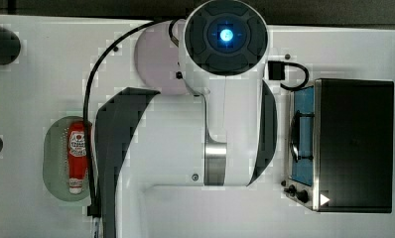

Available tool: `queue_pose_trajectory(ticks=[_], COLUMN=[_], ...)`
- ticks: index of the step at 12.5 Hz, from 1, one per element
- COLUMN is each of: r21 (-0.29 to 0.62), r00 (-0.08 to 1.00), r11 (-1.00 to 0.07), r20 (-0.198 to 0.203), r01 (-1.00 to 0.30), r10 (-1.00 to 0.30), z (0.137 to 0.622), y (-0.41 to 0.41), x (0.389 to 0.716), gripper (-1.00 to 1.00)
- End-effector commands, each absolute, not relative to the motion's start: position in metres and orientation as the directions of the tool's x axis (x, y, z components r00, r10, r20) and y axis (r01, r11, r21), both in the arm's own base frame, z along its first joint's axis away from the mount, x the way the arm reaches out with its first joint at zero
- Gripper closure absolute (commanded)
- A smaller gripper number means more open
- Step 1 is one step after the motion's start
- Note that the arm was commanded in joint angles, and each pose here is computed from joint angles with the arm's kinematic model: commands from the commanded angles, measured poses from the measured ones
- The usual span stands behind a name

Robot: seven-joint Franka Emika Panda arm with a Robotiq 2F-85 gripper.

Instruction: Pick ketchup from strainer and place it on the table

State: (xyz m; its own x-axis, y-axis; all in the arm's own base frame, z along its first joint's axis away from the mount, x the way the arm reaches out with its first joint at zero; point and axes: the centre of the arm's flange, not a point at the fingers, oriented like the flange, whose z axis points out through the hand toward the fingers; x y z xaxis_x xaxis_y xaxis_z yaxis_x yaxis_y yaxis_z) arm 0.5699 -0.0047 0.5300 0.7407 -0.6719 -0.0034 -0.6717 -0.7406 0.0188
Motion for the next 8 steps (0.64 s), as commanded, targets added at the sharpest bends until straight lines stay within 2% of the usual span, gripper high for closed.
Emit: queue_pose_trajectory(ticks=[1, 3, 8], r21=[0.002, 0.005, 0.029], r00=[0.681, 0.698, 0.815], r11=[-0.681, -0.698, -0.814], r20=[0.001, 0.001, 0.000], r01=[-0.733, -0.716, -0.580], r10=[-0.733, -0.716, -0.580], z=[0.604, 0.602, 0.583], y=[-0.006, 0.008, 0.104], x=[0.505, 0.507, 0.509], gripper=[-0.59, -1.00, -1.00])
